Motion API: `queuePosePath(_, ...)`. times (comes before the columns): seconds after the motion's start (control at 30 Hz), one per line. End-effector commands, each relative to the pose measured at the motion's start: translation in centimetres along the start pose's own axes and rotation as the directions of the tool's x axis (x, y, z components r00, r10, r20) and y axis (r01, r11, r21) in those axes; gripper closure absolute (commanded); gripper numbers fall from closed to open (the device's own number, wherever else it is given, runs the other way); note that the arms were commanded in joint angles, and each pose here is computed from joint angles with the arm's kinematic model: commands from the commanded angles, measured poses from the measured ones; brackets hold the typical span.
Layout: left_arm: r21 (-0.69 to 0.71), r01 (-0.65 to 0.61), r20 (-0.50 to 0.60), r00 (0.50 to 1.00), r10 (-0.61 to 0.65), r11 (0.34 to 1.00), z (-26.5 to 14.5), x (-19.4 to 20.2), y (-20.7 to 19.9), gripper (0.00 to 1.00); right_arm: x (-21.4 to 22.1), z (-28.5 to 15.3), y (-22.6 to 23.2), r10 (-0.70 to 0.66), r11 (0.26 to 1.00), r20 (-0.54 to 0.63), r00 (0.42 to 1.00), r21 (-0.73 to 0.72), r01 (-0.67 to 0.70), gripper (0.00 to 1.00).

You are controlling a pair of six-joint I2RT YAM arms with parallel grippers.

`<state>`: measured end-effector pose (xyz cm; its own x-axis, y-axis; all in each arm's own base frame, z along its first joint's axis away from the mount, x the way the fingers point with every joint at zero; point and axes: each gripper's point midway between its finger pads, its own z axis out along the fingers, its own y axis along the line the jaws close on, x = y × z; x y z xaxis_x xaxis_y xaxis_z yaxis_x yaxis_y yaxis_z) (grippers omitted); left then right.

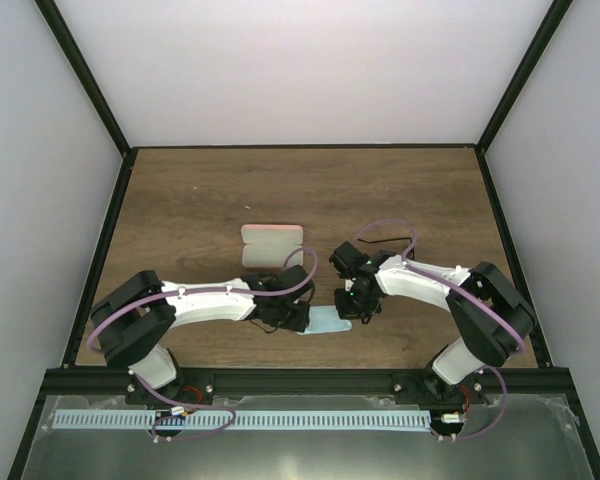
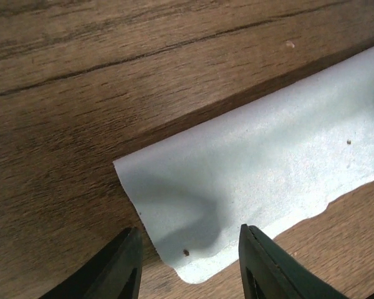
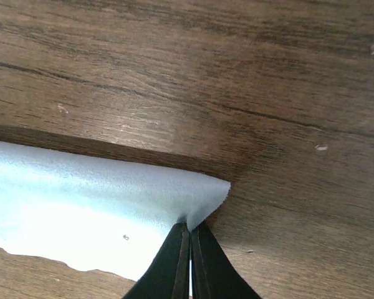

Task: Organize the sunglasses
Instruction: Pick up the glasses cleaning cloth from the center of the board.

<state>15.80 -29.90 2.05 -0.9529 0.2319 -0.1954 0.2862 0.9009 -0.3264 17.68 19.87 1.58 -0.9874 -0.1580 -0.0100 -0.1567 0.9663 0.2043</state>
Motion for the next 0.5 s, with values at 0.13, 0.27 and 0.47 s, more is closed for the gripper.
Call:
queuePosePath(0.13, -0.034, 0.013, -0.063, 0.998, -0.015, 0.999, 1.49, 1.43, 1.08, 0.69, 0.38, 0.34, -0.01, -0.011, 1.000, -0.014, 1.000, 0.009, 0.011, 0.99)
queuePosePath(0.27, -0.047, 0.013, -0.077, 0.997, -0.017, 0.999, 1.79, 1.59, 1.28, 0.77, 0.32, 0.36, 0.07, -0.012, 1.000, -0.015, 1.000, 0.006, 0.012, 0.99)
queuePosePath(0.47, -0.063, 0.016, -0.074, 0.997, -0.021, 0.998, 1.77, 1.60, 1.67, 0.86, 0.34, 0.39, 0.10, -0.013, 1.000, -0.016, 1.000, 0.006, 0.013, 0.99)
